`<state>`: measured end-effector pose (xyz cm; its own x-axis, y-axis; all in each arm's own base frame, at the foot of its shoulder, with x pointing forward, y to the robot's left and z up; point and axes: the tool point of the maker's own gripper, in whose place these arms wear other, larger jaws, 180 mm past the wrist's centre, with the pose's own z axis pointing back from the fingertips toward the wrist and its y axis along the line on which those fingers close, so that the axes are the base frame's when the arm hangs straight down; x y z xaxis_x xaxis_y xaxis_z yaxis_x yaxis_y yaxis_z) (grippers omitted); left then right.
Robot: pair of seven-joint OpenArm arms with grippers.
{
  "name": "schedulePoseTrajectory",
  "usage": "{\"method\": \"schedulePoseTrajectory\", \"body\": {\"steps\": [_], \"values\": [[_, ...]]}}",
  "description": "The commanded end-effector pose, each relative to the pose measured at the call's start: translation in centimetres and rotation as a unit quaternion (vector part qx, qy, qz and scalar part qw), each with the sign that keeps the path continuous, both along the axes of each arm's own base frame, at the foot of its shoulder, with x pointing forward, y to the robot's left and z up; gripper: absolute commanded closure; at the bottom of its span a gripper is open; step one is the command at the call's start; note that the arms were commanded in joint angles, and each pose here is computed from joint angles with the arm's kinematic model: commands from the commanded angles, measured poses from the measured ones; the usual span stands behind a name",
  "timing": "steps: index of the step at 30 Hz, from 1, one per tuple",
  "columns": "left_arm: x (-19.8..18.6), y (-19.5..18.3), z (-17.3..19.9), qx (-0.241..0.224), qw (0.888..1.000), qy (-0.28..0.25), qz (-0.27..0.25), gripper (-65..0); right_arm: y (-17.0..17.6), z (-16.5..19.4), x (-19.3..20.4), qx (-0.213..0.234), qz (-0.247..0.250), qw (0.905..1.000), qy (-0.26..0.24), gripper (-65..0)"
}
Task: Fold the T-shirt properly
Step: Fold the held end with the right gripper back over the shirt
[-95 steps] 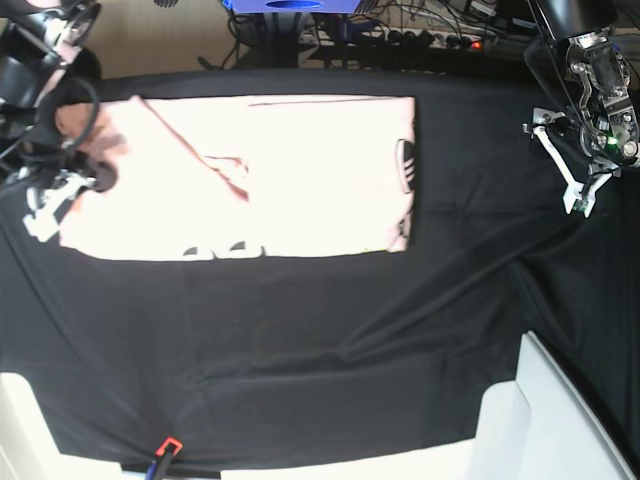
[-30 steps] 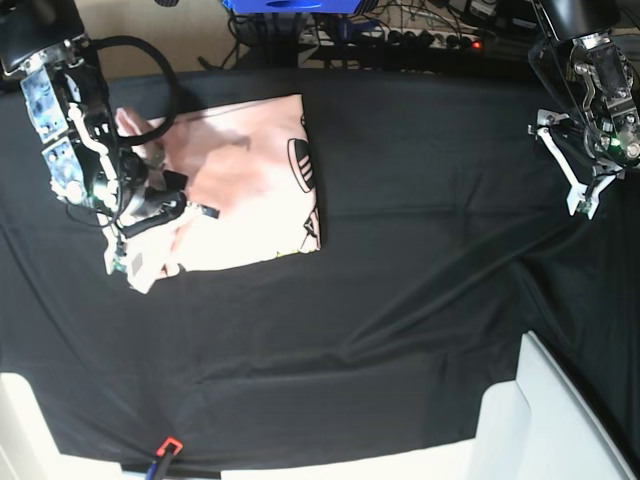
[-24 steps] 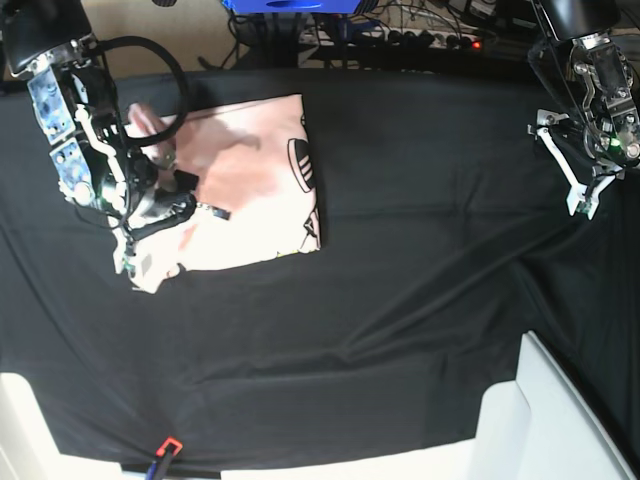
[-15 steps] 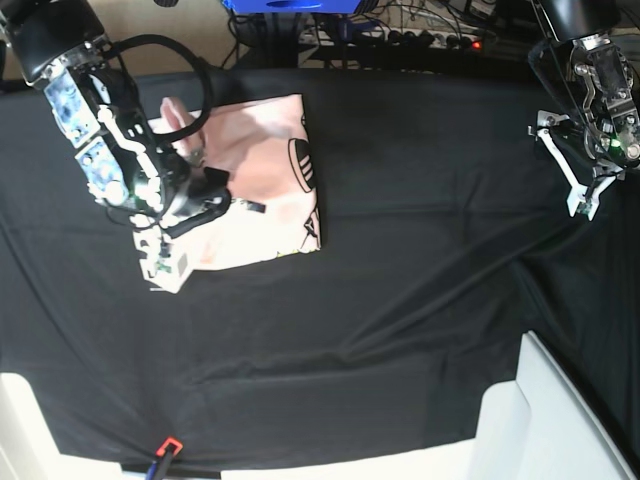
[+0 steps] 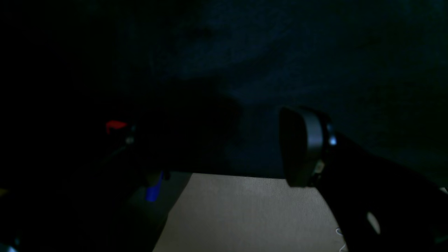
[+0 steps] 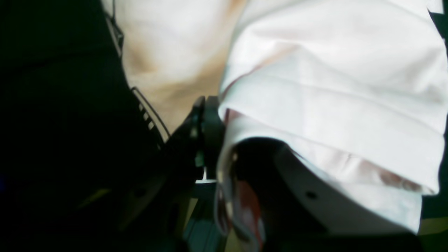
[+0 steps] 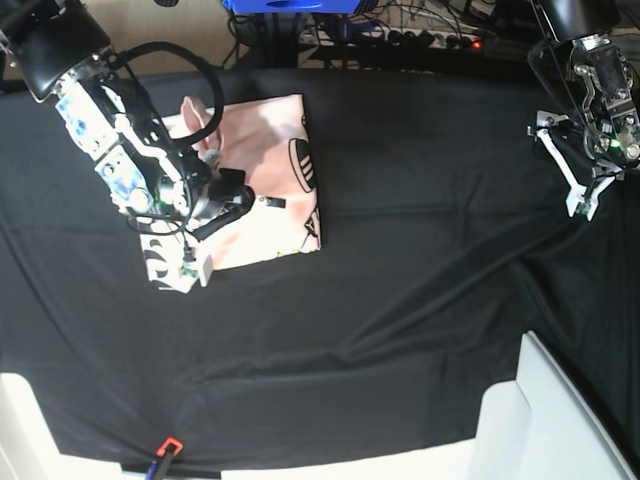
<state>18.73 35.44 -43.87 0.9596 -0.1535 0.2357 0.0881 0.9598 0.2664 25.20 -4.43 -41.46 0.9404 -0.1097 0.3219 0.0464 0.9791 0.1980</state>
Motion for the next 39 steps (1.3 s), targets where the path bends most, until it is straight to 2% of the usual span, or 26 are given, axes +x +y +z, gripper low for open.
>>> {"method": "schedulePoseTrajectory", "body": {"steps": [1, 2, 4, 5, 7, 8, 9, 13, 16, 20, 22, 28, 31, 36, 39], "values": [[0.7, 0.8, 1.0, 0.013, 1.0, -0.012, -0.004, -45.9, 0.6, 1.0, 0.9, 0.012, 0.001, 0.9998, -0.016, -3.3], [0.7, 0.8, 1.0, 0.013, 1.0, -0.012, -0.004, -45.9, 1.2, 1.1, 0.8, 0.018, 0.002, 0.9997, -0.015, -5.9], [0.8, 0.8, 1.0, 0.013, 1.0, -0.012, -0.005, -45.9, 2.1, 1.0, 0.1, 0.028, 0.007, 0.9996, 0.006, -16.2], [0.8, 0.8, 1.0, 0.013, 1.0, -0.012, -0.005, -45.9, 2.6, 1.0, -0.4, 0.034, 0.011, 0.9992, 0.018, -23.9], [0.8, 0.8, 1.0, 0.013, 1.0, -0.012, -0.005, -45.9, 3.7, 1.9, -0.5, 0.048, 0.022, 0.9985, 0.011, -38.7], [0.8, 0.8, 1.0, 0.013, 1.0, -0.012, -0.005, -45.9, 4.4, 2.5, -0.7, 0.054, 0.033, 0.998, 0.004, -43.8], [0.8, 0.8, 1.0, 0.013, 1.0, -0.012, -0.005, -45.9, 4.8, 3.0, -0.8, 0.059, 0.041, 0.9974, 0.0, -45.7], [0.8, 0.8, 1.0, 0.013, 1.0, -0.012, -0.005, -45.9, 5.8, 4.0, -0.7, 0.07, 0.056, 0.9959, -0.011, -45.8], [0.8, 0.9, 1.0, 0.013, 1.0, -0.012, -0.003, -45.9, 5.1, 4.3, -0.1, 0.066, 0.047, 0.9965, -0.019, -44.3], [0.7, 0.9, 1.0, 0.013, 1.0, -0.012, -0.002, -45.9, 1.4, 6.9, 1.9, 0.08, -0.017, 0.9951, -0.055, -44.0], [0.8, 0.9, 1.0, 0.013, 1.0, -0.013, -0.002, -45.9, -1.1, 7.5, 2.9, 0.086, -0.065, 0.992, -0.066, -44.3], [1.1, 0.7, 1.0, 0.011, 1.0, -0.026, -0.009, -45.9, -4.3, 5.7, 2.3, 0.126, -0.148, 0.9805, -0.032, -44.3], [1.1, 0.7, 1.0, 0.011, 1.0, -0.027, -0.009, -45.9, -5.6, 4.6, 1.9, 0.122, -0.176, 0.9764, -0.027, -44.3], [0.5, 0.9, 0.0, 0.002, 1.0, -0.013, 0.001, -45.9, -6.3, 3.5, 0.8, 0.112, -0.187, 0.9758, -0.015, -44.3], [0.3, 0.9, -0.3, -0.001, 1.0, -0.009, 0.003, -45.9, -7.2, 1.6, 0.1, 0.096, -0.201, 0.9747, 0.006, -44.0]]}}
